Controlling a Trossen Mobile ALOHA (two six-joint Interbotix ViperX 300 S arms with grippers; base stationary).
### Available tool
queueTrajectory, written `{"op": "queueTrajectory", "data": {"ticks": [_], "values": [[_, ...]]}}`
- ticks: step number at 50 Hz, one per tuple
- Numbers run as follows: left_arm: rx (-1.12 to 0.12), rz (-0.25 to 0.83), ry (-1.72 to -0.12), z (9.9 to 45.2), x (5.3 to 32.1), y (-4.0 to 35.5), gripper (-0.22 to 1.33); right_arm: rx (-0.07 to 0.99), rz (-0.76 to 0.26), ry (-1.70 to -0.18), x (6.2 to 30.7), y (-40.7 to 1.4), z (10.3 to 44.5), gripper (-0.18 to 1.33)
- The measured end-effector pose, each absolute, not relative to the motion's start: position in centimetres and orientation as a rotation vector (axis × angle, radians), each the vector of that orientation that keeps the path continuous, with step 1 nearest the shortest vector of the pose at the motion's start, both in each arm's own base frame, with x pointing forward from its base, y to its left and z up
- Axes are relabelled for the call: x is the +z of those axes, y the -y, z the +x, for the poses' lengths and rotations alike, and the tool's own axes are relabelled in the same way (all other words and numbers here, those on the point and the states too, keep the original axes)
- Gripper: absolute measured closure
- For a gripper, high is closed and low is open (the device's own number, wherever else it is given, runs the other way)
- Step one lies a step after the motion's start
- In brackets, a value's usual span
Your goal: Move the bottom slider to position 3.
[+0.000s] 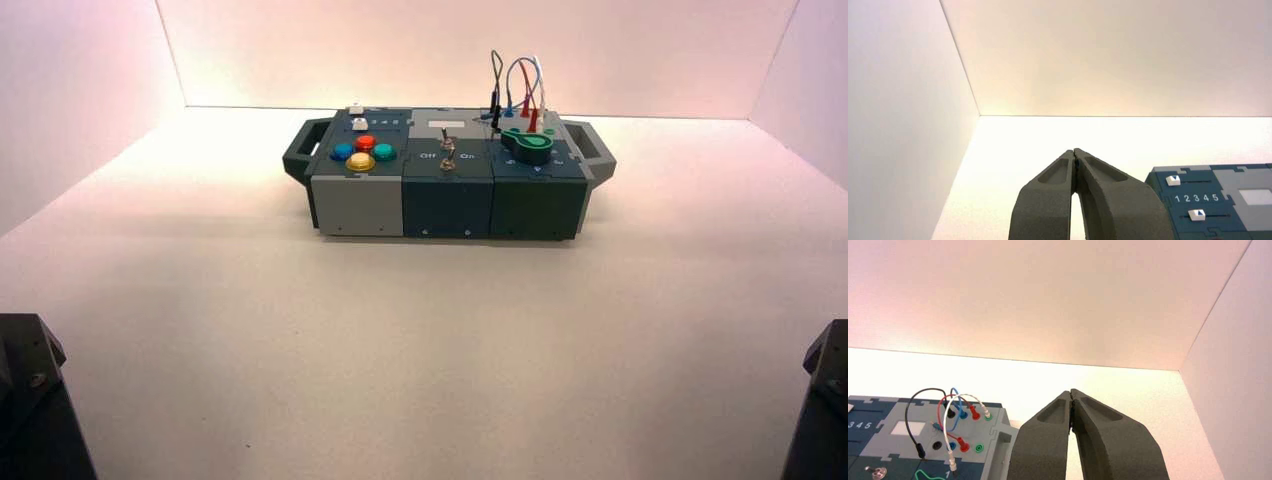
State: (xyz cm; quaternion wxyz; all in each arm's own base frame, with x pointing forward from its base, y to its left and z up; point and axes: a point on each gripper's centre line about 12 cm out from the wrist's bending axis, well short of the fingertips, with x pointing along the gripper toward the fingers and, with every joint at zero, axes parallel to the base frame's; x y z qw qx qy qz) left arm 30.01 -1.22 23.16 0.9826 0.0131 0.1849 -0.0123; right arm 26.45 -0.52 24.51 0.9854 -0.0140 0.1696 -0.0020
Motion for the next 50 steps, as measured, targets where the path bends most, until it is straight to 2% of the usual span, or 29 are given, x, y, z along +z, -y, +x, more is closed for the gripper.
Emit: {"op": "queueTrajectory", "data": {"ticks": [14, 31, 42, 50], "values": [[-0.009, 0.032, -0.329, 30.0, 22.6, 1.0, 1.27, -0.003, -0.029, -0.338, 24.4, 0.5, 26.5, 1.3], [-0.006, 0.031, -0.351, 30.3, 21.7, 1.0, 1.27, -0.002, -0.032, -0.344, 24.2, 0.5, 26.5, 1.3], [-0.038, 0.026, -0.462, 30.4, 21.5, 1.5, 1.28, -0.012, -0.038, -0.442, 23.6, 0.5, 26.1, 1.3], [-0.087, 0.026, -0.562, 30.4, 21.5, 2.5, 1.28, 0.019, -0.055, -0.504, 24.0, -0.6, 25.9, 1.3]]}}
